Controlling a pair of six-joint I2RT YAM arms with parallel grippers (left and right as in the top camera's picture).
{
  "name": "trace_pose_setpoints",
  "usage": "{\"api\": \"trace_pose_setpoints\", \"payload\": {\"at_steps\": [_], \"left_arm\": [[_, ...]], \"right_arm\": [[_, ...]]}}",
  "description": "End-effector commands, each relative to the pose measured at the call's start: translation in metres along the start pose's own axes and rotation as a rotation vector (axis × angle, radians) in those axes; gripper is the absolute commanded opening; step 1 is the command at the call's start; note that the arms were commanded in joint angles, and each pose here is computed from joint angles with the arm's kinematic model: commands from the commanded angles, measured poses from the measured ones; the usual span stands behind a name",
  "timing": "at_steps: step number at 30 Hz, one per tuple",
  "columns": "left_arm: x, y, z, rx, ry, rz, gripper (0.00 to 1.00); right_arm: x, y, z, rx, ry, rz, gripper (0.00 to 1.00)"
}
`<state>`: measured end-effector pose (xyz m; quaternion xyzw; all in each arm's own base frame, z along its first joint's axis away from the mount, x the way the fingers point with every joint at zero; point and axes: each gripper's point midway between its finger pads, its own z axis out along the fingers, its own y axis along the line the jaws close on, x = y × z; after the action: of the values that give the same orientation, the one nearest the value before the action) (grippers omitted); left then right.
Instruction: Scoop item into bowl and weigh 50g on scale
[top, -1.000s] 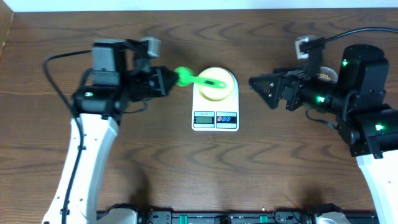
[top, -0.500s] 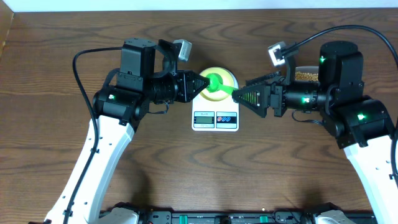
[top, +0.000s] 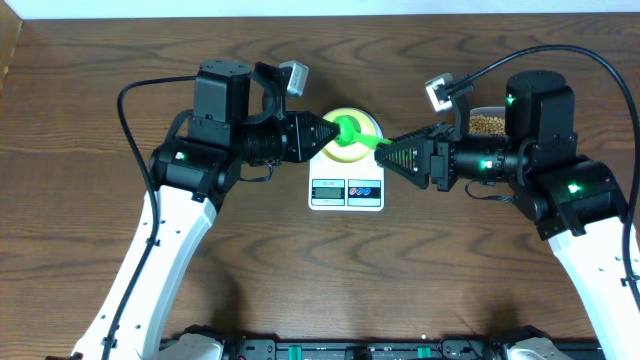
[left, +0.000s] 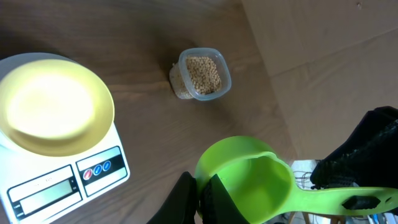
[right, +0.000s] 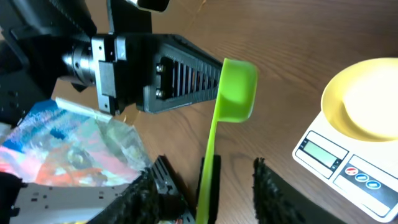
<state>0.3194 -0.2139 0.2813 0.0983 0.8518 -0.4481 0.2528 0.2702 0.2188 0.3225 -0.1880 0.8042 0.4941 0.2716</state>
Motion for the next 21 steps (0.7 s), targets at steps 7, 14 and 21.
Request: {"api": "trace_pose_setpoints", "payload": {"at_steps": [7,14,21], "left_arm": [[0.0002,-0.0107,0.0010,0.035,0.010,0.004,0.07],[0.0032,-0.0144,0.0038,0.040,0.020,0.016,0.07],[0.0033,-0.0144,0.0038,0.040,0.020,0.016,0.07]], "right_arm": [[0.0010,-0.0050,0.0018,0.025,-0.003,-0.013,0.38],[-0.0006,-0.0085,0.0017,0.045,-0.011,-0.016,0.26],[-0.0021,-0.0080,0.0017,0.044,-0.016,-0.025,0.07]]}}
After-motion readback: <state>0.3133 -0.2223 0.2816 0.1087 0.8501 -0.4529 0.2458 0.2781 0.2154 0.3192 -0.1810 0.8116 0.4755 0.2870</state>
